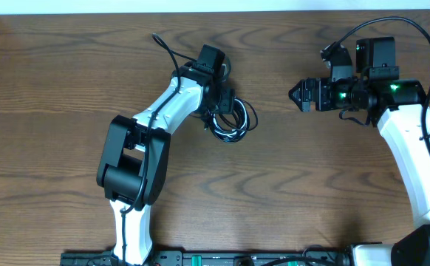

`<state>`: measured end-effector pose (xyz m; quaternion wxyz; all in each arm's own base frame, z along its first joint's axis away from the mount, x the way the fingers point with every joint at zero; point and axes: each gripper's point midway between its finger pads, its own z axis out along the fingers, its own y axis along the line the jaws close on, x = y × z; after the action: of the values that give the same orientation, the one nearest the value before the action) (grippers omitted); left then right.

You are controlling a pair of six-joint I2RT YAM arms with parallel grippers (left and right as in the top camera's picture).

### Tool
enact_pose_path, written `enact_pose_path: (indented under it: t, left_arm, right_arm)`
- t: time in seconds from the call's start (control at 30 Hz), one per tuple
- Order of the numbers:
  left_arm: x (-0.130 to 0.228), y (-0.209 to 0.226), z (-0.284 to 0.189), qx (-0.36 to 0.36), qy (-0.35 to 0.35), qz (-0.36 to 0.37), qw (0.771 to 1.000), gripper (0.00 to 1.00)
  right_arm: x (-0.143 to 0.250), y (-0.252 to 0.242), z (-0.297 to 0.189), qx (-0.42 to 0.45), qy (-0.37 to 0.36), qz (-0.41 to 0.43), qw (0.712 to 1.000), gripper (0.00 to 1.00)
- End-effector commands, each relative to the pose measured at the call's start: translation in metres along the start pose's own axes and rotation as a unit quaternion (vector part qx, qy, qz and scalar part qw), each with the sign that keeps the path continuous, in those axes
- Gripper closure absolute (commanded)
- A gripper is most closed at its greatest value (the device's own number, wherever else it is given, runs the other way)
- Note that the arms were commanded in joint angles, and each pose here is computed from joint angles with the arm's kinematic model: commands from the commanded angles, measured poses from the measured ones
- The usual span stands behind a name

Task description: Untangle cables

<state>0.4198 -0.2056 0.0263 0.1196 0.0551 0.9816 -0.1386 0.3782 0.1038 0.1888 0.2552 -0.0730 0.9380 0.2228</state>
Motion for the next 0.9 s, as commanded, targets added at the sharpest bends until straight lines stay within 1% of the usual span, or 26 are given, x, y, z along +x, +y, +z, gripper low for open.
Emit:
enact_pose_path:
  t: [0.0,0.27,0.3,0.53,0.57,0.63,0.67,0.73,0.77,0.8,0.87]
  left_arm:
    - [0.002,0.005,0.0,-0.009,0.004,0.0,1.0,0.36]
    - [-0.007,0.004,-0.04,-0.006,-0.018,-0.006,1.0,0.38]
    - [-0.005,0.003,-0.047,-0.006,-0.018,-0.006,1.0,0.42]
    - [0.006,0.006,-0.048,-0.012,0.004,-0.01,1.0,0.57]
    - [0.006,0.006,-0.048,-0.012,0.004,-0.01,1.0,0.6]
    - [0.006,0.006,-0.048,-0.012,0.004,-0.01,1.0,0.64]
    - [0.006,0.006,-0.048,-0.012,0.004,-0.01,1.0,0.68]
    - [0.006,0.006,-0.048,-0.012,0.004,-0.01,1.0,0.79]
    - [0.006,0.006,-0.048,-0.012,0.004,-0.01,1.0,0.89]
    - [0.006,0.006,-0.048,-0.012,0.004,-0.01,1.0,0.92]
    - [0.005,0.006,-0.049,-0.012,0.002,-0.01,1.0,0.93]
  right_arm:
    - [-0.001,0.003,0.001,0.0,0.0,0.002,1.0,0.01]
    - [-0.001,0.003,0.001,0.0,0.0,0.001,1.0,0.01]
    - [-0.001,0.003,0.001,0.0,0.0,0.001,1.0,0.01]
    - [-0.001,0.002,0.001,0.0,0.0,0.001,1.0,0.01]
    - [-0.001,0.002,0.001,0.001,0.0,0.001,1.0,0.01]
    - [-0.002,0.002,0.001,0.002,0.0,0.001,1.0,0.01]
    - [-0.002,0.002,0.001,0.002,0.0,0.001,1.0,0.01]
    - [-0.001,0.002,0.001,0.002,0.0,0.001,1.0,0.01]
    - [-0.001,0.002,0.001,0.002,0.0,0.002,1.0,0.01]
    - [-0.001,0.002,0.001,0.002,0.0,0.001,1.0,0.01]
    - [-0.001,0.002,0.001,0.002,0.0,0.002,1.0,0.01]
